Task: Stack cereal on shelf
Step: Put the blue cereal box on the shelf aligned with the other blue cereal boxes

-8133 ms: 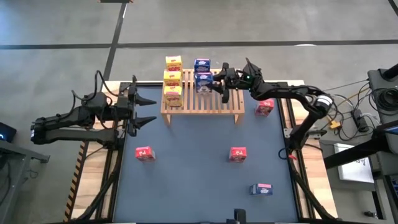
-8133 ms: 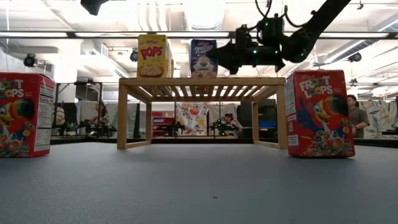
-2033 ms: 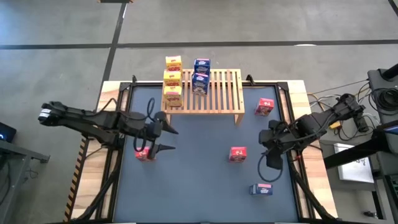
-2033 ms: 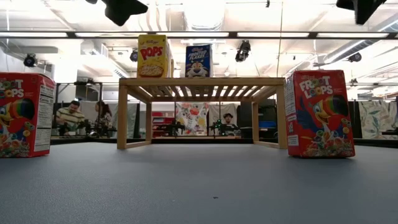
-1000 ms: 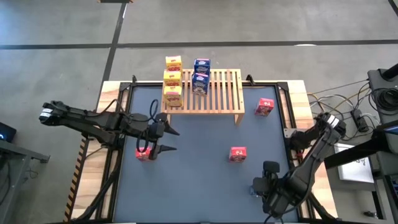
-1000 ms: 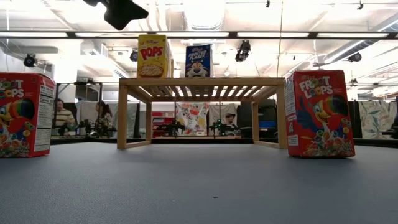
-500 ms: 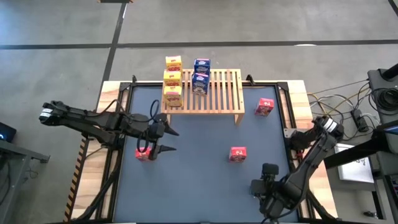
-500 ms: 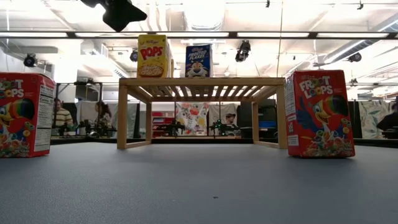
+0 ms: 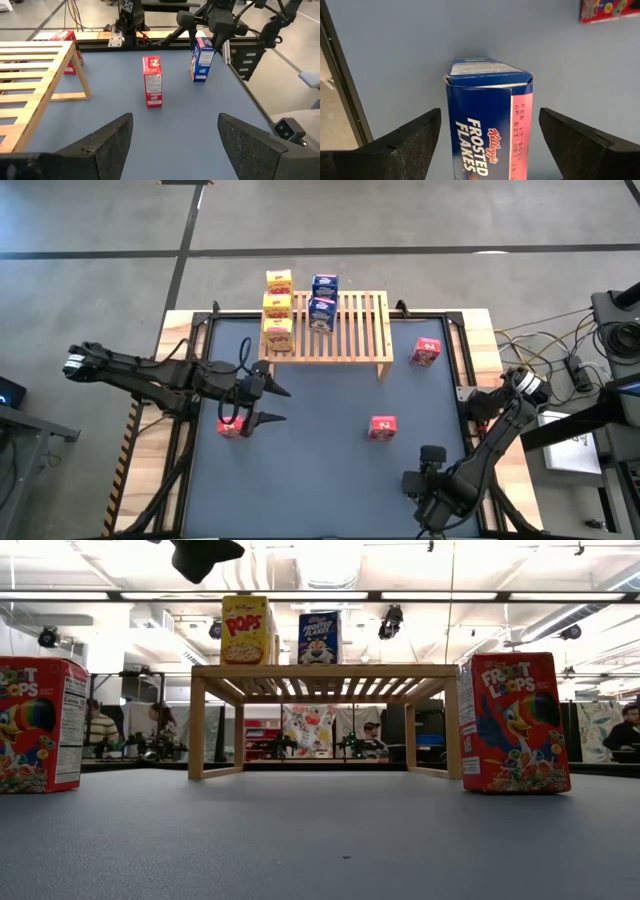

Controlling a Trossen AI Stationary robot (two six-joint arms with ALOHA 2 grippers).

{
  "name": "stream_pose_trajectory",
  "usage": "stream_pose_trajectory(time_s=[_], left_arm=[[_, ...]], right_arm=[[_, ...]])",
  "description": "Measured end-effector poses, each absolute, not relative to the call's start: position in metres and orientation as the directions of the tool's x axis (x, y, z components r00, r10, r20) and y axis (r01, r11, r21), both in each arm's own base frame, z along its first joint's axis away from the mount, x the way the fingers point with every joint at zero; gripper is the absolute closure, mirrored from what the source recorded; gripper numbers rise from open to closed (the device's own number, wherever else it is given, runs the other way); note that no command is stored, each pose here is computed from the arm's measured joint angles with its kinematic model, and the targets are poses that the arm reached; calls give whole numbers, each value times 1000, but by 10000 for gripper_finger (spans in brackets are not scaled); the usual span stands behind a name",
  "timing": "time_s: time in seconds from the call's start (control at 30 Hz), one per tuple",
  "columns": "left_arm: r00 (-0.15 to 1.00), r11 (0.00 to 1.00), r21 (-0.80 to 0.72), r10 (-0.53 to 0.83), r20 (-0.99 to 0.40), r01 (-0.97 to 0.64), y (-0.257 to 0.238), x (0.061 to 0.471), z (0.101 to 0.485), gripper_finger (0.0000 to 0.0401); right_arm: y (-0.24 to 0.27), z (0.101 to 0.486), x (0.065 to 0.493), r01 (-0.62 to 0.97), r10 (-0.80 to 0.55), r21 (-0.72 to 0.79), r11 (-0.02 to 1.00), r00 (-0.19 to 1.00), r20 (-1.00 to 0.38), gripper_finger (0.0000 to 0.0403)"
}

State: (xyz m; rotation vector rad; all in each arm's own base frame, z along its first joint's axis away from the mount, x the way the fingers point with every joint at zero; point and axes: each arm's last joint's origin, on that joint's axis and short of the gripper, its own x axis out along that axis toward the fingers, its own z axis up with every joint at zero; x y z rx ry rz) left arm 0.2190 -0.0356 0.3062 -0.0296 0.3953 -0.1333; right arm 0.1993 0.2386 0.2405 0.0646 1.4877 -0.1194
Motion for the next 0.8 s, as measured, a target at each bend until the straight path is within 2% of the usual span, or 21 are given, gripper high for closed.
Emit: stream_pose_trajectory(time_s=[0.3,0.67,0.8], left_arm=[[913,991,-54,-135,-386,123,-36,219,306,126],[910,991,-59,-134,-392,120,-36,220,305,126],[907,991,-53,-134,-400,123,-36,222,303,126]], right_arm=[[236,240,203,92,-47,-38,995,97,-994,82],[228,241,210,78,-46,-38,996,99,-994,173],[226,248,208,67,-29,-22,998,110,-994,195]])
